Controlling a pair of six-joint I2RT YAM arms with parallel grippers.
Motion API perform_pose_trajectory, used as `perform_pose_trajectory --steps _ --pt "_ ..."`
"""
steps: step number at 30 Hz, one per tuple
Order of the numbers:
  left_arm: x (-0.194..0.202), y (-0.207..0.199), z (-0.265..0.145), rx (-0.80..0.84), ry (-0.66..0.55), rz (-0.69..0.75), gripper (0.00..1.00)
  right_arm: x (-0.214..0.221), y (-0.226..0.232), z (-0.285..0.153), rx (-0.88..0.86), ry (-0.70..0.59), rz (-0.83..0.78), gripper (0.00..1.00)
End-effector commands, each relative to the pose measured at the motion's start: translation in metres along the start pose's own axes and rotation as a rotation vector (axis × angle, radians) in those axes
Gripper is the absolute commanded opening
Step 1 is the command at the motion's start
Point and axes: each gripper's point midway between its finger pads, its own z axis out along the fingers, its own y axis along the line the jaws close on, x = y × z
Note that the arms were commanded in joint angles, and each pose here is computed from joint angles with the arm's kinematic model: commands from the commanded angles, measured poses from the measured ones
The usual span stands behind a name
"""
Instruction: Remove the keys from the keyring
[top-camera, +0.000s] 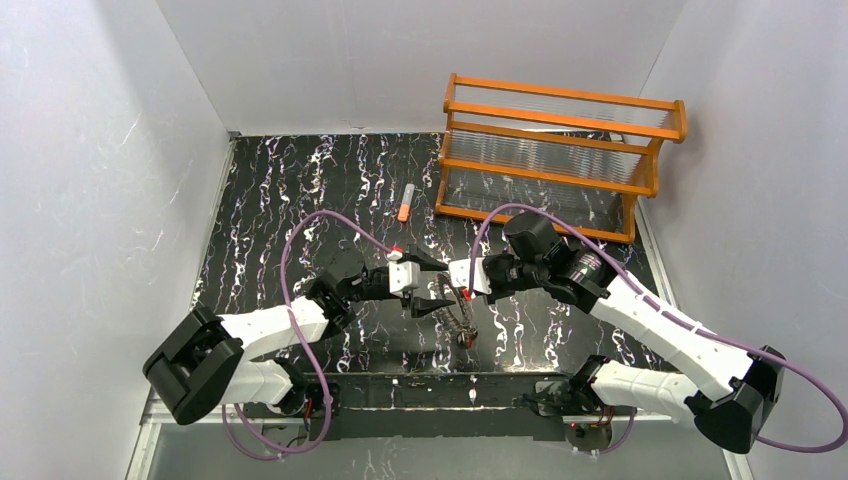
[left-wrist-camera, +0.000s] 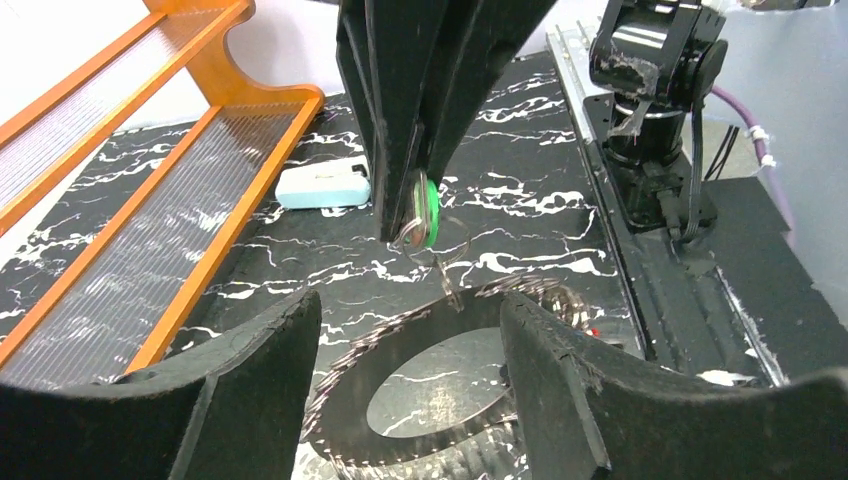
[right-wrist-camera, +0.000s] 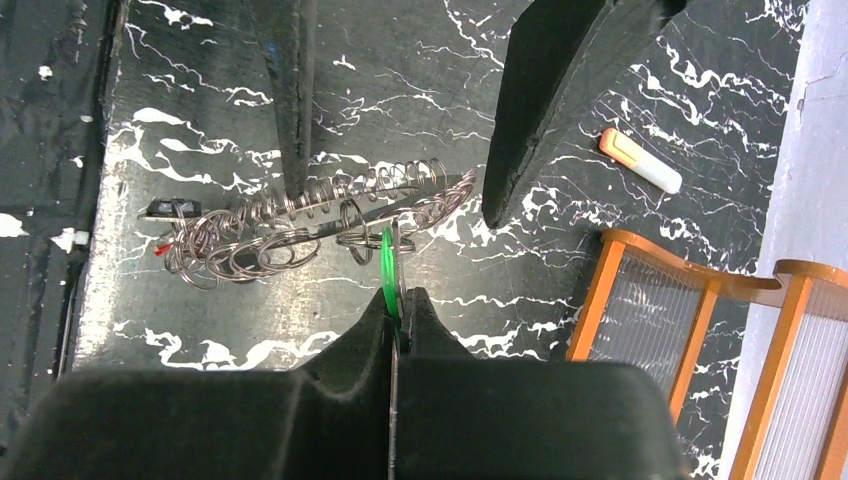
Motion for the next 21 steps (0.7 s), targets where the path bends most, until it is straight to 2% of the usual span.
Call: perform_pose_trajectory --steps 1,10,16,21 --pt "-0.031 0.000 0.007 0.022 -0.062 -0.024 0.64 -0.005 -0.015 0.001 0.059 -0.002 -0.040 0.01" --pt "-0.039 0.016 0.017 -0.070 -0.068 -0.128 0.62 0.000 -0.020 0.004 0.074 0.052 -0.018 0.01" --pt "-0.036 0.021 0.025 -0.081 -0.060 -0.192 0.49 0.002 -0.019 0.008 0.063 0.075 0.009 0.01" --pt "-0.026 0.018 0.028 -0.066 -0.040 -0.206 0.33 -0.002 -0.021 0.010 0.059 0.071 0.036 0.01"
